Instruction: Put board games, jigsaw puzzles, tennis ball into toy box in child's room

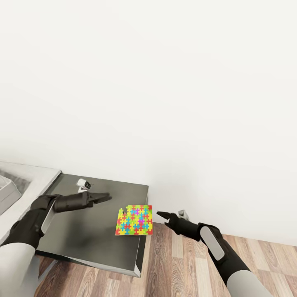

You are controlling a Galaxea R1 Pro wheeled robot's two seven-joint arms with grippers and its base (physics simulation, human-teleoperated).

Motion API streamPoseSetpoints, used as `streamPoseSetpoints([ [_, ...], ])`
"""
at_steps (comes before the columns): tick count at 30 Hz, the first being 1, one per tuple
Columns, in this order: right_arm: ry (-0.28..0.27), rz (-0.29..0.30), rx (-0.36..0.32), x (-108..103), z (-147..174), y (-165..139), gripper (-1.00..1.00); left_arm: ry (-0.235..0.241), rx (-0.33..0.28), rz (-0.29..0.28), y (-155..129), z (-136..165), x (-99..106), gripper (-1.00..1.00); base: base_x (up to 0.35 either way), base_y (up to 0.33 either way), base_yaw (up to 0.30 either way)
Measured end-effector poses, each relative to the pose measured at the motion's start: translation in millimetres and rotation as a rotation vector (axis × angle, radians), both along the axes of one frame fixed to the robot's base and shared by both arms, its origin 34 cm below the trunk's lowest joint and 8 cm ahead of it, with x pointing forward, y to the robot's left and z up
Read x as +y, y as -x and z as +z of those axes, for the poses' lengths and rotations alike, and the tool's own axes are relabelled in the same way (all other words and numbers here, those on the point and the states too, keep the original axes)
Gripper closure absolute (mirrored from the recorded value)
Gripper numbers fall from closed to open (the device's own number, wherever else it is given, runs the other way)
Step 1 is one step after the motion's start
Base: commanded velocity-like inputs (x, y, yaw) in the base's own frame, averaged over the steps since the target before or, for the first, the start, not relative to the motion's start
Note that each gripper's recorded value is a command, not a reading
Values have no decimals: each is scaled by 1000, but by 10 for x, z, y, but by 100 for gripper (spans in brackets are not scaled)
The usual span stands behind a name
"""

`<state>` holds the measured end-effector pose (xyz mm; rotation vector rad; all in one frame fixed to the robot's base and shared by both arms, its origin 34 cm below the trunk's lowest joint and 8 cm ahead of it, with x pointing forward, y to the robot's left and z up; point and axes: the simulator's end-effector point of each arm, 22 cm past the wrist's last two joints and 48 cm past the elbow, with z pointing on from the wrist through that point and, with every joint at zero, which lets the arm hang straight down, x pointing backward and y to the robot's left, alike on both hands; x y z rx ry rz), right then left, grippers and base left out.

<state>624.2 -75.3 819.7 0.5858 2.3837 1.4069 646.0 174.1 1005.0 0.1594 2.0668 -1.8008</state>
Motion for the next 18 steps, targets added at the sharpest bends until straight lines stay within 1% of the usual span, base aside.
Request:
streamPoseSetpoints([
  [3, -35, 1, -20, 30, 77, -17, -100, -10, 17, -44, 106, -54, -230, -100, 0, 0, 0],
  [5, -50, 2, -29, 42, 111, -23, -100, -19, 14, -61, 142, -50, -325, -100, 0, 0, 0],
  [10, -56, 6, -35, 60, 125, -15, -100, -30, -17, -79, 166, 52, -396, -100, 0, 0, 0],
  [18, -57, 7, -35, 64, 126, -15, -100, -36, -11, -84, 209, 95, -388, -100, 0, 0, 0],
])
